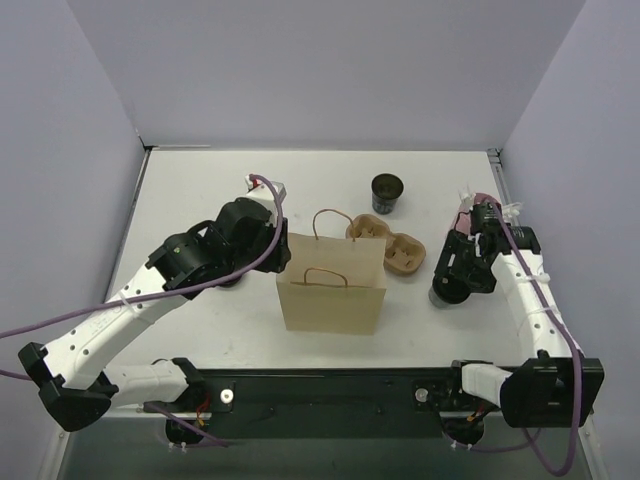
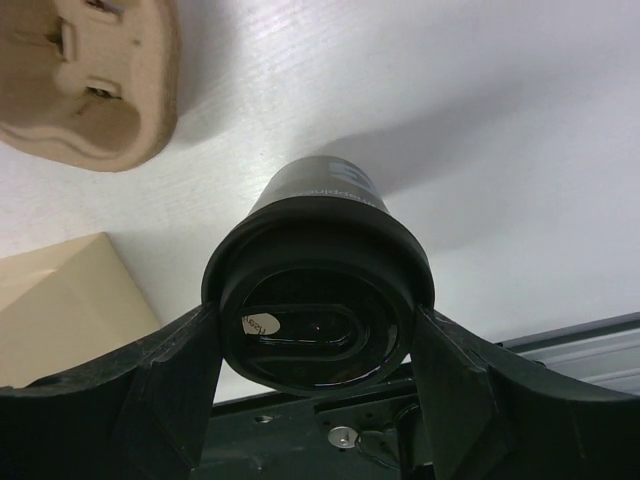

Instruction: Pack the takeout coffee

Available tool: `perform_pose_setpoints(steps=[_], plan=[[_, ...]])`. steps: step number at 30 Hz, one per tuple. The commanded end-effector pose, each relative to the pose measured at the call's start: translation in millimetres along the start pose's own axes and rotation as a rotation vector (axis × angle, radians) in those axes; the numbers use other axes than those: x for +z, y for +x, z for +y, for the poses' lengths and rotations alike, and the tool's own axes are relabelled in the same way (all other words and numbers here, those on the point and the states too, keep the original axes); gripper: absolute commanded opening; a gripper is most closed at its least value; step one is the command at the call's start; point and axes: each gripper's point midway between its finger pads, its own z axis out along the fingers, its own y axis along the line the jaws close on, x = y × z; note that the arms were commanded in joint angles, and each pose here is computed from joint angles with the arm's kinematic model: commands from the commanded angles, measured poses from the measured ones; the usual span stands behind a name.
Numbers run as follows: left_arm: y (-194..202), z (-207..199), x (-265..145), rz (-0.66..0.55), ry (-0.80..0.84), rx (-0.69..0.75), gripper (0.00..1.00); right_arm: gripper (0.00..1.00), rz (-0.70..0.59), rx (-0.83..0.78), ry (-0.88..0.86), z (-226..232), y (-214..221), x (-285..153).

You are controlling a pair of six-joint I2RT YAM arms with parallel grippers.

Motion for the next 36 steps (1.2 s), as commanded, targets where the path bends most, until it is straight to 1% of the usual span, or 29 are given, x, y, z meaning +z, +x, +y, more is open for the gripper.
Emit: perform_pose_setpoints(steps=[1, 2, 3, 4, 5, 6, 7, 8, 9, 10, 12, 13, 15, 18, 20, 21, 24, 26, 28, 31, 36], plan=[[-9, 1, 1, -0.015, -0.016, 0.008, 0.4, 0.52, -0.076, -0.019, -0.045, 11, -7, -47], [-10, 2, 1, -0.019, -0.017, 0.013, 0.33, 0.52, -0.092, -0.026, -0.062, 14, -10, -55], [-12, 1, 0, -0.025, -0.013, 0.021, 0.26, 0.52, -0.143, -0.032, -0.097, 21, -21, -72], [-15, 0, -1, -0.041, -0.005, 0.032, 0.22, 0.52, -0.172, -0.059, -0.129, 29, -20, -86], [-19, -2, -4, -0.062, 0.007, 0.029, 0.14, 0.51, -0.201, -0.072, -0.157, 34, -22, -98], [-20, -4, -4, -0.066, 0.025, 0.026, 0.1, 0.5, -0.27, -0.091, -0.204, 44, -32, -123], [-26, -8, -5, -0.091, 0.045, 0.02, 0.06, 0.5, -0.312, -0.129, -0.257, 55, -31, -140], [-27, -10, -7, -0.1, 0.063, 0.017, 0.0, 0.49, -0.337, -0.155, -0.316, 66, -32, -155], [-30, -13, -8, -0.112, 0.082, 0.013, 0.0, 0.49, -0.364, -0.169, -0.362, 73, -33, -169], [-32, -15, -8, -0.117, 0.089, 0.013, 0.0, 0.48, -0.423, -0.192, -0.425, 81, -36, -195], [-36, -20, -10, -0.139, 0.118, 0.014, 0.0, 0.48, -0.489, -0.222, -0.518, 93, -39, -223], [-33, -22, -9, -0.136, 0.136, 0.024, 0.0, 0.48, -0.542, -0.235, -0.571, 97, -39, -244], [-38, -25, -13, -0.17, 0.159, 0.014, 0.0, 0.48, -0.584, -0.277, -0.672, 109, -37, -270], [-39, -23, -13, -0.186, 0.158, -0.01, 0.0, 0.47, -0.645, -0.335, -0.793, 119, -29, -304], [-38, -24, -11, -0.179, 0.162, -0.011, 0.0, 0.47, -0.65, -0.381, -0.845, 125, -20, -311], [-37, -25, -11, -0.179, 0.166, -0.017, 0.0, 0.47, -0.676, -0.409, -0.873, 125, -16, -318], [-36, -24, -11, -0.173, 0.162, -0.031, 0.0, 0.47, -0.665, -0.467, -0.922, 128, -2, -321], [-35, -21, -10, -0.17, 0.14, -0.043, 0.0, 0.47, -0.642, -0.501, -0.971, 132, 9, -323], [-28, -16, -5, -0.13, 0.109, -0.05, 0.0, 0.47, -0.635, -0.524, -1.012, 133, 18, -329], [-24, -15, -4, -0.106, 0.103, -0.047, 0.0, 0.47, -0.619, -0.537, -1.04, 131, 28, -329], [-26, -19, -7, -0.141, 0.139, -0.045, 0.0, 0.46, -0.536, -0.579, -1.083, 136, 44, -321]])
